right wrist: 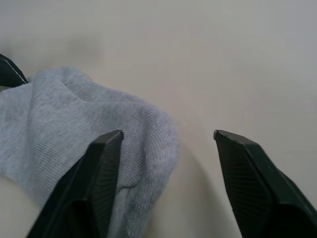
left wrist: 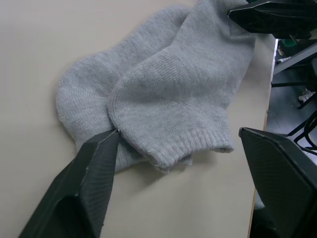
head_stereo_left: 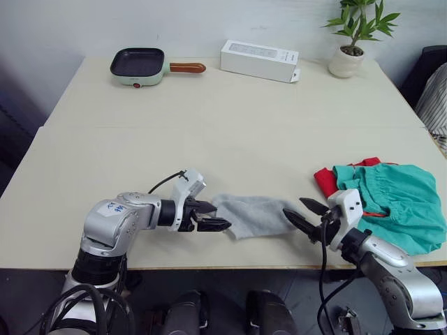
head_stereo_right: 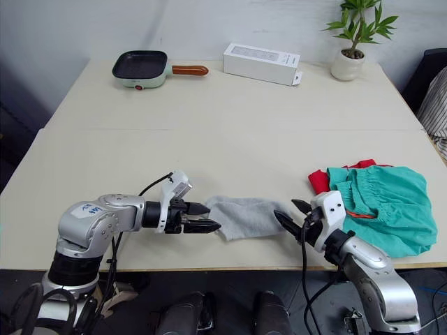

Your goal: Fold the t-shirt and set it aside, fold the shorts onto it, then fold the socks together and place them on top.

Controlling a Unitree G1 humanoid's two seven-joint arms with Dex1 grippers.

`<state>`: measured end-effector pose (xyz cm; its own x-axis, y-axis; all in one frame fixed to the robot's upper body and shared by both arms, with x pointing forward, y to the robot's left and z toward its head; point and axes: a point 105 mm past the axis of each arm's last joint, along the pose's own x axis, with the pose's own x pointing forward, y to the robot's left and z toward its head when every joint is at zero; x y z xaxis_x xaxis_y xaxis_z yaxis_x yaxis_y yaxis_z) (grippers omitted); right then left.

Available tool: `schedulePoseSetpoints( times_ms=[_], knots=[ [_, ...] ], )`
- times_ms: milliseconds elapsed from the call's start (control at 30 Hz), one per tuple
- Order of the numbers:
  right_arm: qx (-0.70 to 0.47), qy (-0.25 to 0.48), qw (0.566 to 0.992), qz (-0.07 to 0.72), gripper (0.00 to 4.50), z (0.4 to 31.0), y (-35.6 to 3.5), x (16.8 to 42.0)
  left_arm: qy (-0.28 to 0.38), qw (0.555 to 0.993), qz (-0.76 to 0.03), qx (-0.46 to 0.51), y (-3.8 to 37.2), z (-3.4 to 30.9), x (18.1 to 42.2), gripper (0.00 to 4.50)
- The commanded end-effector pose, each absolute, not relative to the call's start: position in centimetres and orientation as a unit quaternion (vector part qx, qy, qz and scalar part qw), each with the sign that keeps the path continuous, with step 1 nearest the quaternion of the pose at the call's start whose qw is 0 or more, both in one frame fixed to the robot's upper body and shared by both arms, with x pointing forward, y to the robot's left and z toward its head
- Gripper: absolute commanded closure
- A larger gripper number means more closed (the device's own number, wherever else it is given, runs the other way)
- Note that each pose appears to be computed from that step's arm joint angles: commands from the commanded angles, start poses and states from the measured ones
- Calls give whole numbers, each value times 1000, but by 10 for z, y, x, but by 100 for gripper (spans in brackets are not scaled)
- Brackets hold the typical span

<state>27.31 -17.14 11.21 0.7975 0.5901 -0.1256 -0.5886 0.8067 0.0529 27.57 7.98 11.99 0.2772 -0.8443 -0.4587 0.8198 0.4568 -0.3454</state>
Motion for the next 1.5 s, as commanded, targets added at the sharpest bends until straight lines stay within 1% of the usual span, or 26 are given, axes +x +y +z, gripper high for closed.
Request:
schedulePoseSetpoints(
  times_ms=[33,167,200,300,333,500,633,767,933,1133,1233,1333,1400,1433,1467,1500],
  knots=[
    [5,51,944,325,291,119,-167,271,287,800,-526,-14,77,127,272,192],
    [7,42,944,328,431,122,-166,271,290,801,-523,-10,80,127,272,320],
    [7,40,943,329,450,122,-166,270,291,801,-523,-8,81,127,272,352],
    [10,27,942,334,450,129,-166,269,285,803,-523,-5,86,131,274,445],
    [11,22,942,334,450,131,-166,268,282,803,-524,-7,89,134,275,448],
    [19,4,941,339,450,141,-163,267,266,795,-545,-16,94,147,279,448],
    [22,1,940,340,450,143,-158,269,271,791,-549,-16,97,152,284,448],
    [11,9,944,330,450,134,-156,276,279,794,-540,-13,101,147,293,448],
    [25,11,945,325,450,126,-152,282,278,801,-530,-11,99,140,302,448],
    [35,28,944,327,450,117,-147,283,284,795,-535,-3,99,136,300,448],
    [30,18,949,314,450,119,-150,285,281,801,-529,2,100,135,302,448],
    [37,-2,952,302,384,126,-157,287,256,813,-523,21,104,137,305,386],
    [20,-17,955,295,316,134,-164,287,211,828,-518,34,110,147,311,322],
    [10,-26,955,297,272,139,-166,287,186,834,-518,39,113,154,313,291],
    [4,-39,953,302,249,148,-168,286,156,838,-520,45,116,162,315,291],
    [4,-51,947,316,215,156,-166,284,127,837,-529,48,118,171,315,291]
  ],
)
